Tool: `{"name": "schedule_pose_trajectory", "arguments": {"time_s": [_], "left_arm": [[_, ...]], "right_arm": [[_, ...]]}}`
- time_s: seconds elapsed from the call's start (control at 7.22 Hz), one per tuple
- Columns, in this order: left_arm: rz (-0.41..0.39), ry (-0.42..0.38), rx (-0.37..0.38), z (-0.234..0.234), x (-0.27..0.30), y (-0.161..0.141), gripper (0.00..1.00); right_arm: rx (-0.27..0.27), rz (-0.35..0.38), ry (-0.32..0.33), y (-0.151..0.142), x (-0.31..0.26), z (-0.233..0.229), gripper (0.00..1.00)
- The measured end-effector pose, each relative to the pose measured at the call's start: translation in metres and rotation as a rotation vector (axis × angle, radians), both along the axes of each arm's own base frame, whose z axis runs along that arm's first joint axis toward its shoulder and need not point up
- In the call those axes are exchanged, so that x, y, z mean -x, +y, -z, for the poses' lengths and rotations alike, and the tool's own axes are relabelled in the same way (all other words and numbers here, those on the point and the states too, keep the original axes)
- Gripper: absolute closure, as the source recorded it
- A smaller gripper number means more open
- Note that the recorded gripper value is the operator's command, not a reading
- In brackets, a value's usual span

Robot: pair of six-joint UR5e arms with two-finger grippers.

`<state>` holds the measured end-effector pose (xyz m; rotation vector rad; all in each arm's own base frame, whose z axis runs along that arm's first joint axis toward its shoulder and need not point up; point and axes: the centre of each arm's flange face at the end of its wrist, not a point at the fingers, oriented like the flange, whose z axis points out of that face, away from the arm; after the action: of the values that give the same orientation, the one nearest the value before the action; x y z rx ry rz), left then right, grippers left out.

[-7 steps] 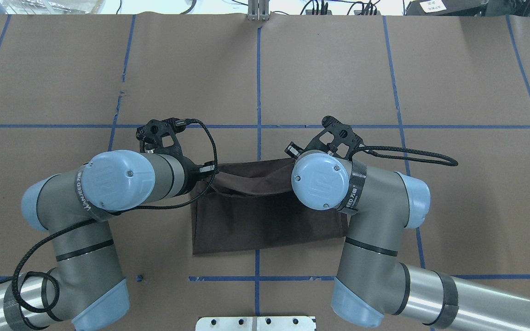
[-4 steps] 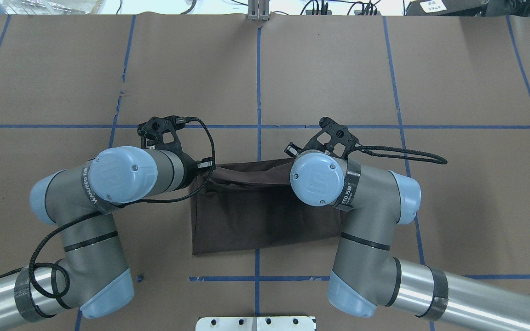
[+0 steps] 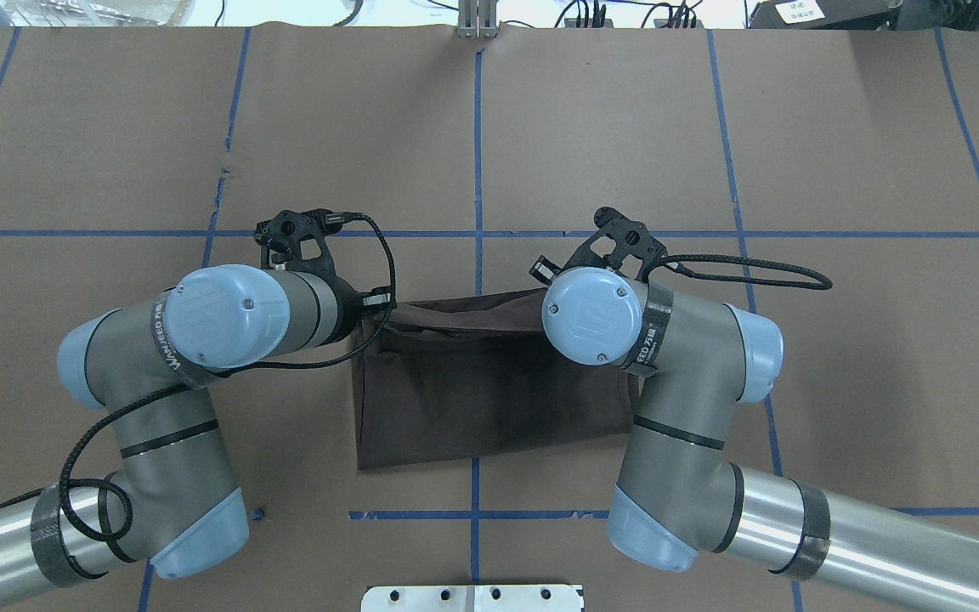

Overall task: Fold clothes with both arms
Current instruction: 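Lay the folded edge down with both grippers onto the far half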

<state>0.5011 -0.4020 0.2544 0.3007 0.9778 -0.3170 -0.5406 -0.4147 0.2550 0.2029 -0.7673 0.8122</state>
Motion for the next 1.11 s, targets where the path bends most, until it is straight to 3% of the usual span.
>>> {"name": "schedule_pose_trajectory", "arguments": {"time_s": [0.14, 0.28, 0.55, 0.83, 1.11], "left_arm": [[0.005, -0.006, 0.002, -0.002, -0.001, -0.004, 0.96], [0.01, -0.012, 0.005, -0.006, -0.004, -0.009, 0.01], [-0.017, -0.039, -0.041, -0.011, -0.006, -0.017, 0.0], [-0.091, -0.044, -0.103, -0.009, 0.009, -0.031, 0.0], [-0.15, -0.05, -0.14, -0.01, 0.027, -0.044, 0.0]], "right_arm": [[0.003, 0.003, 0.0, -0.003, -0.003, 0.0, 0.9], [0.003, 0.01, 0.003, -0.005, -0.004, -0.001, 0.01], [-0.042, 0.092, 0.039, -0.004, -0.004, 0.001, 0.0], [-0.068, 0.168, 0.021, 0.002, -0.011, 0.018, 0.0], [-0.124, 0.253, 0.021, 0.032, 0.003, 0.034, 0.0]]}}
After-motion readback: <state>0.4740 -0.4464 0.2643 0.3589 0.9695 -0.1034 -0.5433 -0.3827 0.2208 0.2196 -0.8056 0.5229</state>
